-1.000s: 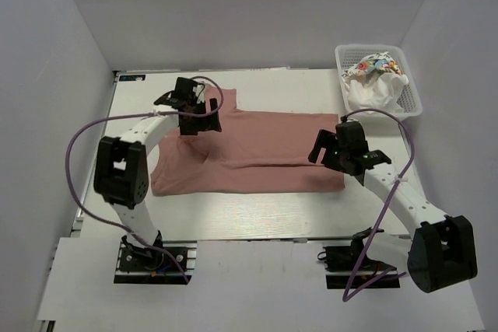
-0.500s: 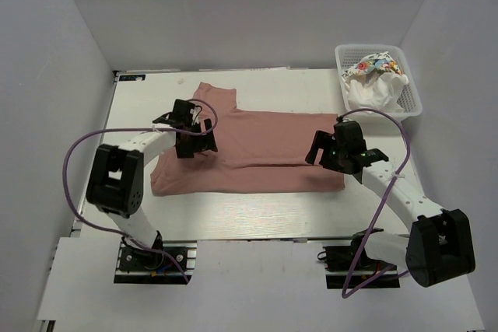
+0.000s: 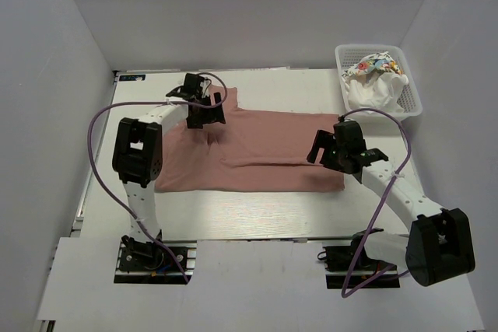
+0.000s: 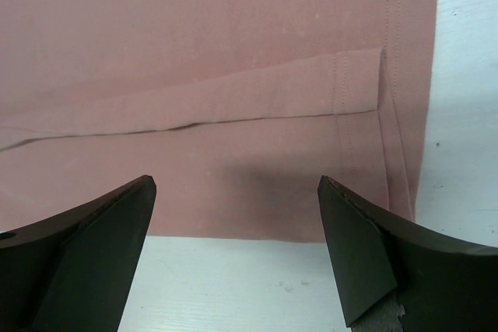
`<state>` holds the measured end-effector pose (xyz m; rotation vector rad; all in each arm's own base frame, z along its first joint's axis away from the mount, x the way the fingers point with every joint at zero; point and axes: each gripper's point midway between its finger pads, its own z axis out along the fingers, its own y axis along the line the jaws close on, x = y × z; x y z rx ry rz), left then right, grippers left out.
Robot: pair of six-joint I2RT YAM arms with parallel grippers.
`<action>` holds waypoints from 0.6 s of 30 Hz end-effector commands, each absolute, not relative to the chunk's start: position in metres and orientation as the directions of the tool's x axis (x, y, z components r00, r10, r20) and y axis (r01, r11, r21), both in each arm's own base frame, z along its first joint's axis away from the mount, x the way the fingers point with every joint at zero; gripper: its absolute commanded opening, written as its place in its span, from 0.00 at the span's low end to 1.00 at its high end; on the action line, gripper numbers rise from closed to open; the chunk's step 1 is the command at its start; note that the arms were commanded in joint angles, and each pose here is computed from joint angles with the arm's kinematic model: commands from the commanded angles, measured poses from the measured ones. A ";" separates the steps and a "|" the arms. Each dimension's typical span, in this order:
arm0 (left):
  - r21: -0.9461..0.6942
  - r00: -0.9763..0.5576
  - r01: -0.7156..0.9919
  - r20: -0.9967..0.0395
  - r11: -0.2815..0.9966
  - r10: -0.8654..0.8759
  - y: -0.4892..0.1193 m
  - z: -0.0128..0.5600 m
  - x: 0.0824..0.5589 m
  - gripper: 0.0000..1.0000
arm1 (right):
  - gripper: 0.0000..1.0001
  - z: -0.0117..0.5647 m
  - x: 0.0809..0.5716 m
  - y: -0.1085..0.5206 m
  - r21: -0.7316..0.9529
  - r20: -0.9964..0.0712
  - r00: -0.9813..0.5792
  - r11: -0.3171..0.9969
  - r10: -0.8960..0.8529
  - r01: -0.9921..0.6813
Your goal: Fold and stack the t-shirts
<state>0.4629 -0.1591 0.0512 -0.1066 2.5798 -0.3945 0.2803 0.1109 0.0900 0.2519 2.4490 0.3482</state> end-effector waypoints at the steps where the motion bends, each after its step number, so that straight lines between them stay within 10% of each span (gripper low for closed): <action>1: -0.265 -0.820 0.030 -0.558 0.964 -0.129 -0.154 0.086 0.484 1.00 | 0.90 0.113 0.305 0.109 0.314 -0.633 -0.714 0.942 0.298 0.115; 18: -0.136 -0.614 -0.099 -0.771 0.986 -0.168 -0.101 0.131 0.630 1.00 | 0.90 0.186 0.425 0.116 0.217 -0.751 -0.600 0.962 0.274 0.167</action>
